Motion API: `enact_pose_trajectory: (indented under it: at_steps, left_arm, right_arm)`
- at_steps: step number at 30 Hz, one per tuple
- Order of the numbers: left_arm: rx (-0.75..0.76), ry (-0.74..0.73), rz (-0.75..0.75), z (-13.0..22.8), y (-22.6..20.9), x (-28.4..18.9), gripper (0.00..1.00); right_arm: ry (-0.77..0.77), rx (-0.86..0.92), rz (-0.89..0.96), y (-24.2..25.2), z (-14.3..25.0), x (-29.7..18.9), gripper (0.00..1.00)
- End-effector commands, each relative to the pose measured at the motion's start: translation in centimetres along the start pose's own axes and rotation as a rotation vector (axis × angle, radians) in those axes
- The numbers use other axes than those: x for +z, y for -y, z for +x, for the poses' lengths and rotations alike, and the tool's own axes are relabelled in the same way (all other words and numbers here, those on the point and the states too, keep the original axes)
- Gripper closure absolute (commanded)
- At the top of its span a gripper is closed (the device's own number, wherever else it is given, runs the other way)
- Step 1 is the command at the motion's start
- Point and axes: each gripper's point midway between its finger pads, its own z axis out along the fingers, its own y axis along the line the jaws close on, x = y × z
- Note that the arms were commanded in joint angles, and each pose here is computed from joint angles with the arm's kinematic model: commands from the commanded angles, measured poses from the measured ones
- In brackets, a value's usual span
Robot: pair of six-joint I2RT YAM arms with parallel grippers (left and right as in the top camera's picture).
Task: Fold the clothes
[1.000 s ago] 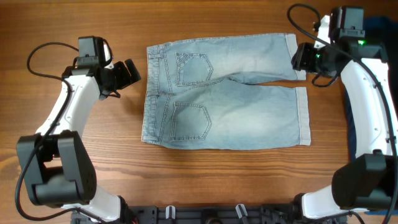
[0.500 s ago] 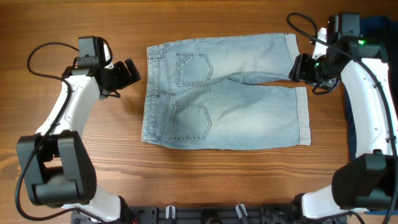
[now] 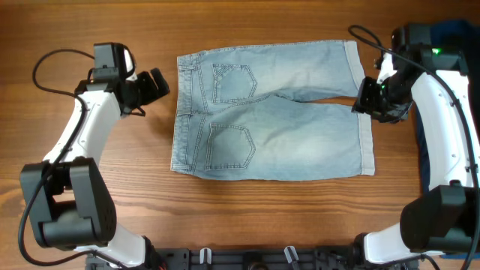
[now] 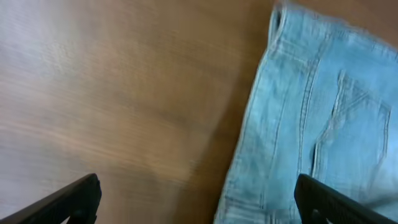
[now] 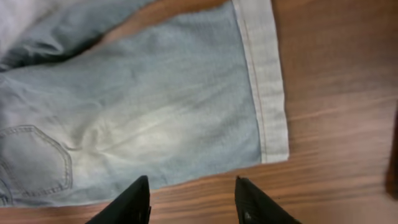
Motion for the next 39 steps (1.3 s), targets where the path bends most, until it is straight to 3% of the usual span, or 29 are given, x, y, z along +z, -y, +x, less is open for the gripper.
enact_pose_trajectory:
  at_steps: [1,10,17,19,23,34,39]
  left_arm:
    - [0.014,-0.126,0.127,2.9,2.1,-0.9,0.0]
    - [0.117,-0.13,0.186,6.5,4.9,-8.6,0.0]
    - [0.185,-0.067,0.177,11.6,6.3,-12.5,0.0]
    - [0.187,-0.059,0.153,13.2,5.8,-12.5,0.0]
    - [0.164,-0.061,0.128,15.1,4.3,-10.6,0.0]
    - [0.153,-0.128,0.085,15.9,3.2,-5.8,0.0]
    - [0.148,-0.157,0.063,16.0,2.9,-4.4,0.0]
  right_arm:
    - [0.052,0.1,0.087,1.7,0.8,-1.9,0.57]
    - [0.142,0.103,0.063,2.0,3.2,-5.7,0.55]
    - [0.078,0.142,0.08,2.9,5.6,-1.8,0.54]
    - [0.049,0.158,0.084,3.2,6.2,0.1,0.52]
    - [0.013,0.206,0.087,4.0,7.3,4.9,0.39]
    - [0.031,0.417,0.101,8.9,8.2,10.6,0.39]
    - [0.021,0.441,0.053,8.7,7.9,11.5,0.39]
